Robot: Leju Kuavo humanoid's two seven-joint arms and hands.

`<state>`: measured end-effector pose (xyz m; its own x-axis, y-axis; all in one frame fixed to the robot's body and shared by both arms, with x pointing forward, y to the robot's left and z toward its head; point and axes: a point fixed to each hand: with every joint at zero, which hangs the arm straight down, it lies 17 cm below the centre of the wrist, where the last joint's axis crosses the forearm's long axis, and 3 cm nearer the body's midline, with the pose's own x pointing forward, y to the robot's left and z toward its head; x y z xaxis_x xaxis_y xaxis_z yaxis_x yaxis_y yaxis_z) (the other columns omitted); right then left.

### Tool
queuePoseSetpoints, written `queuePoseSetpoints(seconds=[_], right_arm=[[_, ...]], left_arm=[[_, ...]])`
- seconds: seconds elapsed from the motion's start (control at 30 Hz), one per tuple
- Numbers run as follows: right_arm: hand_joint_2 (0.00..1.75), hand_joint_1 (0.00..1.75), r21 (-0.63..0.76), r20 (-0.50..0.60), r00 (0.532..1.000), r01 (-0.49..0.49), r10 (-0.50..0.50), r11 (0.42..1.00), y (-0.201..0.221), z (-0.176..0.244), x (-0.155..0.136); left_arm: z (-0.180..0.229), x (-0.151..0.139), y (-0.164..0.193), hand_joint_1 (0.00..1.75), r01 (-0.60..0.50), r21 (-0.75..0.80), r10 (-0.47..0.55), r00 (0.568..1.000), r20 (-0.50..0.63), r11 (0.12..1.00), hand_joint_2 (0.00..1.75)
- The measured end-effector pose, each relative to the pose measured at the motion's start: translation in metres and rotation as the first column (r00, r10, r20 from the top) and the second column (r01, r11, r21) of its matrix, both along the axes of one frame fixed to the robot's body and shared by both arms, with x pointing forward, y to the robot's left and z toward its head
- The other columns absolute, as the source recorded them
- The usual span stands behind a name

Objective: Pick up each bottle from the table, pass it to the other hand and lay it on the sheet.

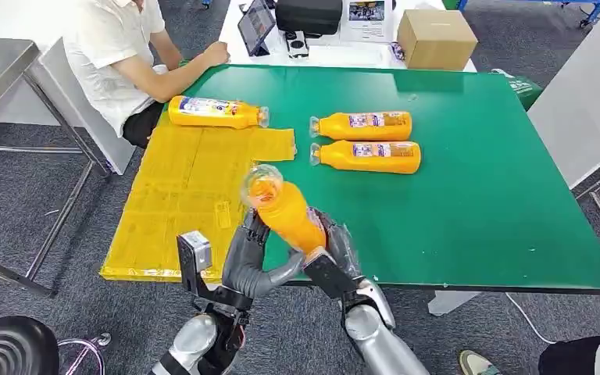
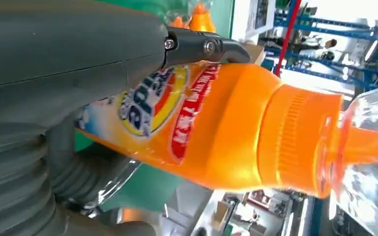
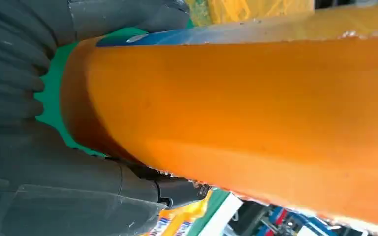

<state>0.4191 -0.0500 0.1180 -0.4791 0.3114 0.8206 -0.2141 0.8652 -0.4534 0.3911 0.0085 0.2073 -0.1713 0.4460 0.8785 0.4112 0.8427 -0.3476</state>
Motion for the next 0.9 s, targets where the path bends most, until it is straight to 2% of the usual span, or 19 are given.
queuePoseSetpoints(seconds=[0.27,0.43,0.47,0.5,0.63,0.83,0.87,0.9], right_arm=[[1.75,1.75,-0.021,0.068,0.997,-0.031,0.032,0.999,0.020,0.015,-0.011],[1.75,1.75,-0.019,0.070,0.996,-0.058,0.059,0.998,0.032,0.019,-0.017],[1.75,1.75,-0.012,0.065,0.996,-0.060,0.061,0.998,0.033,0.019,-0.018],[1.75,1.75,-0.010,0.062,0.996,-0.061,0.062,0.998,0.034,0.019,-0.018],[1.75,1.75,0.003,0.054,0.996,-0.069,0.068,0.998,0.039,0.020,-0.020],[1.75,1.75,0.005,0.055,0.996,-0.075,0.075,0.997,0.041,0.022,-0.020],[1.75,1.48,0.007,0.054,0.996,-0.076,0.076,0.997,0.042,0.022,-0.020],[1.75,0.30,0.015,0.049,0.996,-0.079,0.078,0.997,0.042,0.022,-0.020]], left_arm=[[0.003,0.007,0.008,0.00,-0.028,-0.051,0.027,0.999,-0.032,0.998,1.75],[0.003,0.012,0.014,0.00,-0.067,-0.064,0.064,0.997,-0.045,0.996,1.75],[0.004,0.013,0.015,1.27,-0.079,-0.063,0.077,0.996,-0.046,0.995,1.75],[0.004,0.014,0.016,1.75,-0.090,-0.062,0.087,0.995,-0.047,0.994,1.75],[0.008,0.017,0.024,1.75,-0.157,-0.071,0.154,0.987,-0.038,0.985,1.75],[0.009,0.018,0.027,1.75,-0.170,-0.078,0.168,0.985,-0.038,0.982,1.75],[0.009,0.018,0.027,1.75,-0.168,-0.084,0.165,0.986,-0.041,0.982,1.75],[0.010,0.018,0.027,1.75,-0.160,-0.097,0.156,0.987,-0.046,0.982,1.75]])
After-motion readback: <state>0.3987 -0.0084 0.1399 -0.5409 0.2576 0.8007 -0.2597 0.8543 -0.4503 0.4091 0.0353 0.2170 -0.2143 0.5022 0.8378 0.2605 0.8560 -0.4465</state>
